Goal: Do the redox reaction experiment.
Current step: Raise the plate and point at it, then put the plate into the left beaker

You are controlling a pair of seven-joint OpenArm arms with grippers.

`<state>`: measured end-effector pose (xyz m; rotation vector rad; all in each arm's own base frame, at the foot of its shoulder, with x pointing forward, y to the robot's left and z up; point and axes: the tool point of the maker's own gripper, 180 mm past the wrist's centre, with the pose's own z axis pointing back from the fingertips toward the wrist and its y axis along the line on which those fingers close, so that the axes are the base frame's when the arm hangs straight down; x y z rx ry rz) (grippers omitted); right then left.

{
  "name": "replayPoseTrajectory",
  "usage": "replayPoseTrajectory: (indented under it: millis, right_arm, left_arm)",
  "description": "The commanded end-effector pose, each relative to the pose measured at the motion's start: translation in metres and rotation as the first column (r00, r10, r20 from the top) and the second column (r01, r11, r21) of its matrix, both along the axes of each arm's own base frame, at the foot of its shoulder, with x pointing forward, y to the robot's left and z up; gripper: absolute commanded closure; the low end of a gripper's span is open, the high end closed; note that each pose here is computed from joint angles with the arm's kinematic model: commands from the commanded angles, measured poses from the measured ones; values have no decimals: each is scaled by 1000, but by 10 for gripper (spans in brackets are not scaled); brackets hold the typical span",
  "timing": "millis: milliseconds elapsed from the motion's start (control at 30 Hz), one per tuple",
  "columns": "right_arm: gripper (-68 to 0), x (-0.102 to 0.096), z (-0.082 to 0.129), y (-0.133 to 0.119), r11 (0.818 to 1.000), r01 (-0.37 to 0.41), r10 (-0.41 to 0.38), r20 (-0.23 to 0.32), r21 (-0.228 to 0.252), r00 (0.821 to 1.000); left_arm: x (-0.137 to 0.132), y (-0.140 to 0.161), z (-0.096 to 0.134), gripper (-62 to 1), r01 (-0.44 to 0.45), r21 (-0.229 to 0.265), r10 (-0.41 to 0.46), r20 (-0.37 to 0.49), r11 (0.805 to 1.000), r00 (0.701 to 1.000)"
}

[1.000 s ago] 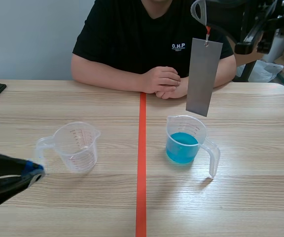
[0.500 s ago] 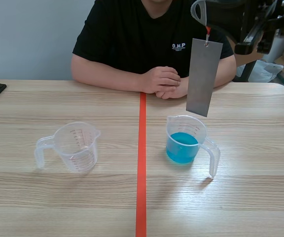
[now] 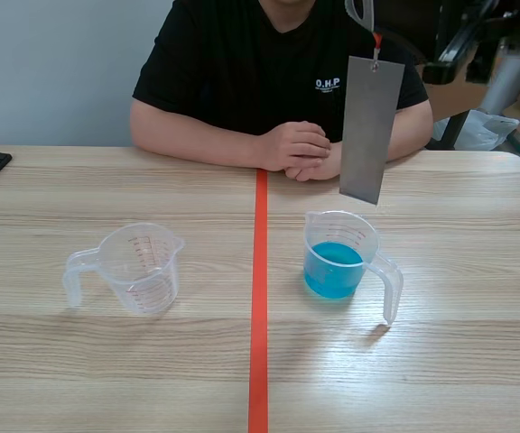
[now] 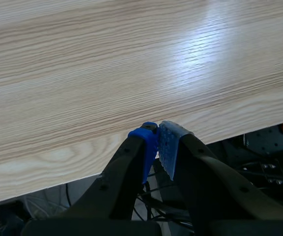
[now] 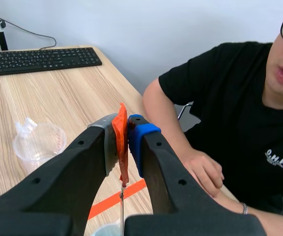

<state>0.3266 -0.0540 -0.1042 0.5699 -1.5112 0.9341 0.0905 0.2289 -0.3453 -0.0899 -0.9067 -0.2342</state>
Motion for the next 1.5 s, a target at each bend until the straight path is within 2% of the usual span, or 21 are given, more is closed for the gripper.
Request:
replayPoseTrajectory:
  millis: [0,133,367,600,1000,1200,1467]
  right_arm:
    - [-16,-3,14,10,999,-37,36,43,13,998]
    - [-16,-3,18,23,998,-65,64,55,18,996]
    - [-16,-4,22,56,992,-124,123,81,13,989]
    - [-16,-5,29,91,981,-194,190,98,31,977]
    - [-16,-4,26,155,952,-303,301,75,31,951]
    - [-16,-10,23,184,937,-349,347,63,28,936]
    - [-16,-21,8,218,918,-396,395,22,14,918]
  left_arm:
    - [-3,-3,0,-47,-20,-19,20,-3,1000,1000]
    - [-8,-4,-3,-47,-65,-28,65,-6,997,998]
    - [-12,10,-6,-47,-169,29,169,5,985,986]
    - [-19,12,-12,-47,-191,28,191,-14,981,981]
    - [-21,12,-17,-47,-192,31,193,-38,981,981]
    - [-21,12,-16,-46,-192,31,193,-37,981,981]
    - [-21,12,-16,-47,-192,31,193,-37,981,981]
